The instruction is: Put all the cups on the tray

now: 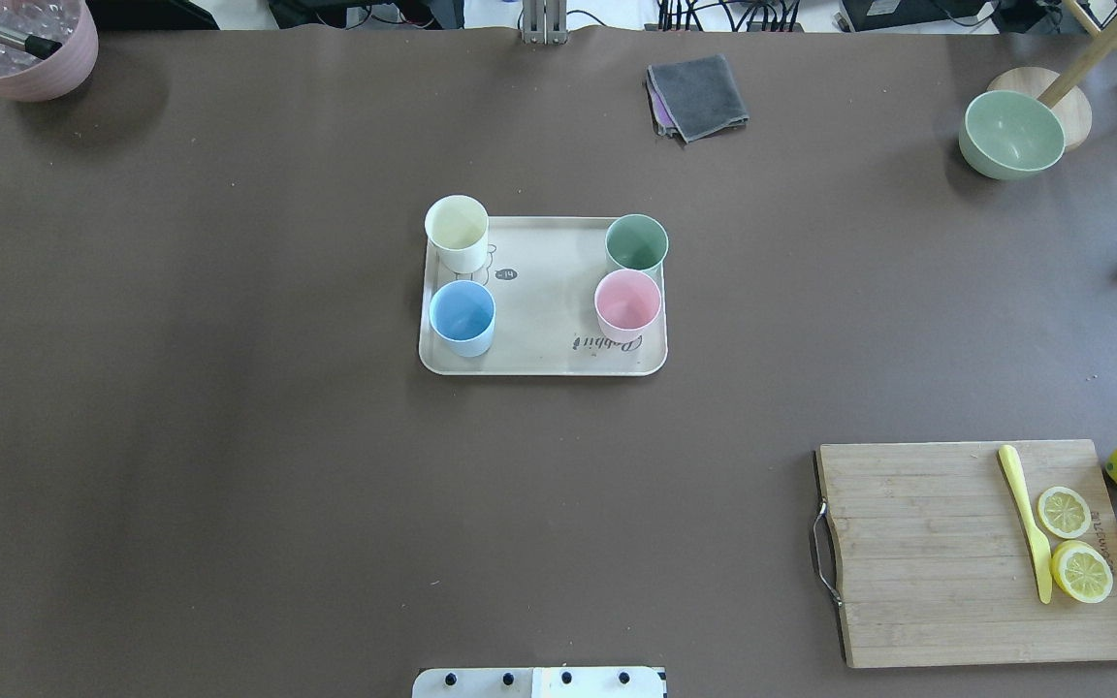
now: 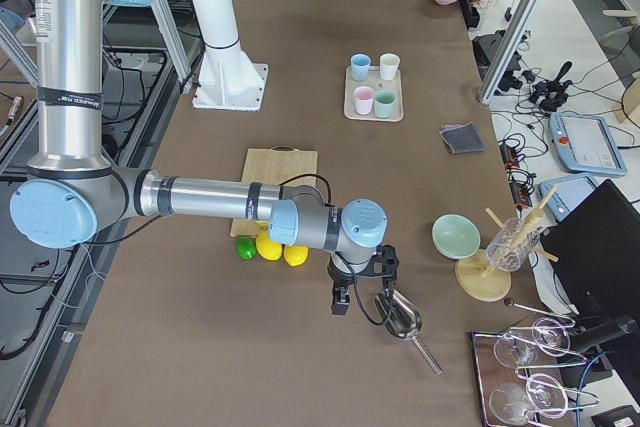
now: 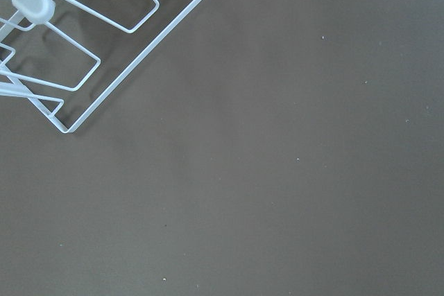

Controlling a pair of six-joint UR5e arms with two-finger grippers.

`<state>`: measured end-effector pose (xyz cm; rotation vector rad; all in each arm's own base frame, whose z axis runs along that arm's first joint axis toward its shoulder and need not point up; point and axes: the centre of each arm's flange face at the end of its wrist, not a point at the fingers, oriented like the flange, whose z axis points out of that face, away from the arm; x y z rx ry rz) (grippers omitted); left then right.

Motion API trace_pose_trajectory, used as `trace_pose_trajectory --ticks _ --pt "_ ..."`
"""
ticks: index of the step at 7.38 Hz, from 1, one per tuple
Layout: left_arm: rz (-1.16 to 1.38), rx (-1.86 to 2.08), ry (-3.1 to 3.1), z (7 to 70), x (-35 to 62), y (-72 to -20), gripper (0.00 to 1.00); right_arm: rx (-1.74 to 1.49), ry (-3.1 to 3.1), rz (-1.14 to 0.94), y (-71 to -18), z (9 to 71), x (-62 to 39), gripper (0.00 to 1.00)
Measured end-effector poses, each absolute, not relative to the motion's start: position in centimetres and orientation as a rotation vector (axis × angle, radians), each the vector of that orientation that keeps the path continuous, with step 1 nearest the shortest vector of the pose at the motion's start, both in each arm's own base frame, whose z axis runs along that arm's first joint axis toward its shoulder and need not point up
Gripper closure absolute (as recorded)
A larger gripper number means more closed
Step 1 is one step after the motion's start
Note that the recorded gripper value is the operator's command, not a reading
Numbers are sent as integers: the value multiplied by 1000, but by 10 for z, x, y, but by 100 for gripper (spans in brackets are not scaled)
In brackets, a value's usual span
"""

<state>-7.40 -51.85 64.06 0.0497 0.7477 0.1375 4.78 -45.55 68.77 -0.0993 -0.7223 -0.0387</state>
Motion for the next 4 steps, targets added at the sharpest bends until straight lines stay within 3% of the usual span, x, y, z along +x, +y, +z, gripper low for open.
trace_pose_trajectory --ticks 4 --pt "139 53 746 639 -74 -518 1 -99 -726 -39 -456 687 47 0"
